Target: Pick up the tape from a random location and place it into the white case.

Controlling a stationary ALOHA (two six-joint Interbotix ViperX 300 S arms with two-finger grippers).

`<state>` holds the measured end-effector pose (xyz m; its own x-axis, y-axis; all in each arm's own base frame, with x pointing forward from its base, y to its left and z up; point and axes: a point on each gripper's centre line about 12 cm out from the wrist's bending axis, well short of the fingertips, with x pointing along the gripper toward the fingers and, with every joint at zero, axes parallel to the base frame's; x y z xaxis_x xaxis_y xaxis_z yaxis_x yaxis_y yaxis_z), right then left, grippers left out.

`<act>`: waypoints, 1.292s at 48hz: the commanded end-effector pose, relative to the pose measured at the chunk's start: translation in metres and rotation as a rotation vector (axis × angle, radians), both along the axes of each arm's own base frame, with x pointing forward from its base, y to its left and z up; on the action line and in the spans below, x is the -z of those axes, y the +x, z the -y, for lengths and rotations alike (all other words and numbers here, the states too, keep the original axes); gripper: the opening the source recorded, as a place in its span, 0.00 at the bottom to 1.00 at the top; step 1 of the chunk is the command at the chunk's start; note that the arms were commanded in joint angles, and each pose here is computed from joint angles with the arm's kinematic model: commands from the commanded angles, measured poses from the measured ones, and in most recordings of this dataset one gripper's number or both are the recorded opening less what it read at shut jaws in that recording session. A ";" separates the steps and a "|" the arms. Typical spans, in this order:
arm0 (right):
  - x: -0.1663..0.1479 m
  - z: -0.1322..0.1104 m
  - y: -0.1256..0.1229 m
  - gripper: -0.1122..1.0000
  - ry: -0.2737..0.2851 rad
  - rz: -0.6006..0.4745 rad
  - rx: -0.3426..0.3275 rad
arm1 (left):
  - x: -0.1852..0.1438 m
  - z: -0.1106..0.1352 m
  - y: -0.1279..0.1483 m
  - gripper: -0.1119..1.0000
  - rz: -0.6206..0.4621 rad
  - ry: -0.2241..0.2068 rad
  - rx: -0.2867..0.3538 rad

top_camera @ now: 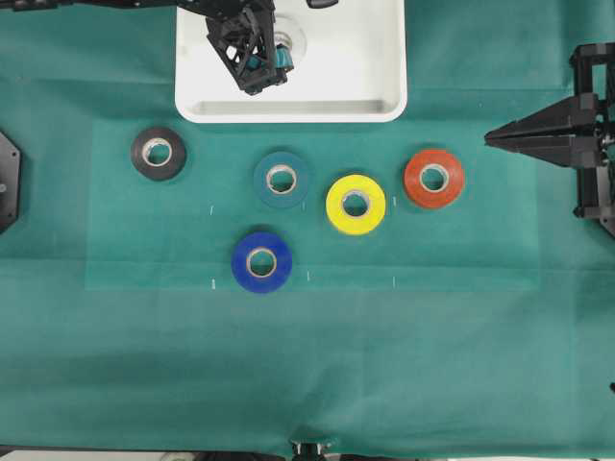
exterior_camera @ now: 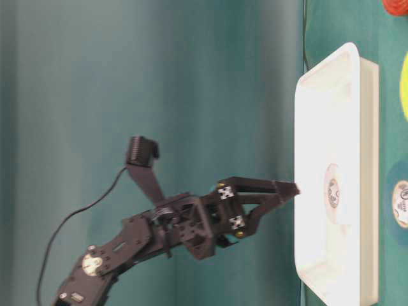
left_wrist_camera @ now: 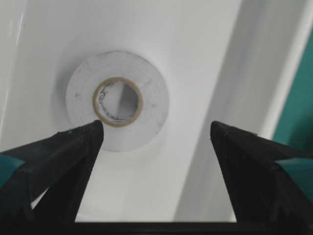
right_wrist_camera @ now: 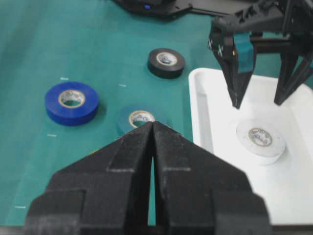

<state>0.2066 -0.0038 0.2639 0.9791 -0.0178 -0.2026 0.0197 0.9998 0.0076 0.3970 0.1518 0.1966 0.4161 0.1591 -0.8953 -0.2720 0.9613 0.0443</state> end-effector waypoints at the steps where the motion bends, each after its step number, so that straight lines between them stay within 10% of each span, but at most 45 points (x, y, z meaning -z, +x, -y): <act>1: -0.010 0.000 0.003 0.10 -0.005 0.026 0.001 | -0.034 0.004 0.002 0.99 0.075 0.026 0.009; 62: -0.011 0.000 0.004 0.10 -0.004 0.028 -0.001 | -0.120 0.034 -0.016 0.99 0.178 0.057 0.060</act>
<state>0.2066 -0.0038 0.2639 0.9791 -0.0178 -0.2026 0.0191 0.9998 0.0046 0.3835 0.1195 0.2991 0.5389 0.1680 -0.8255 -0.2202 0.9739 0.0545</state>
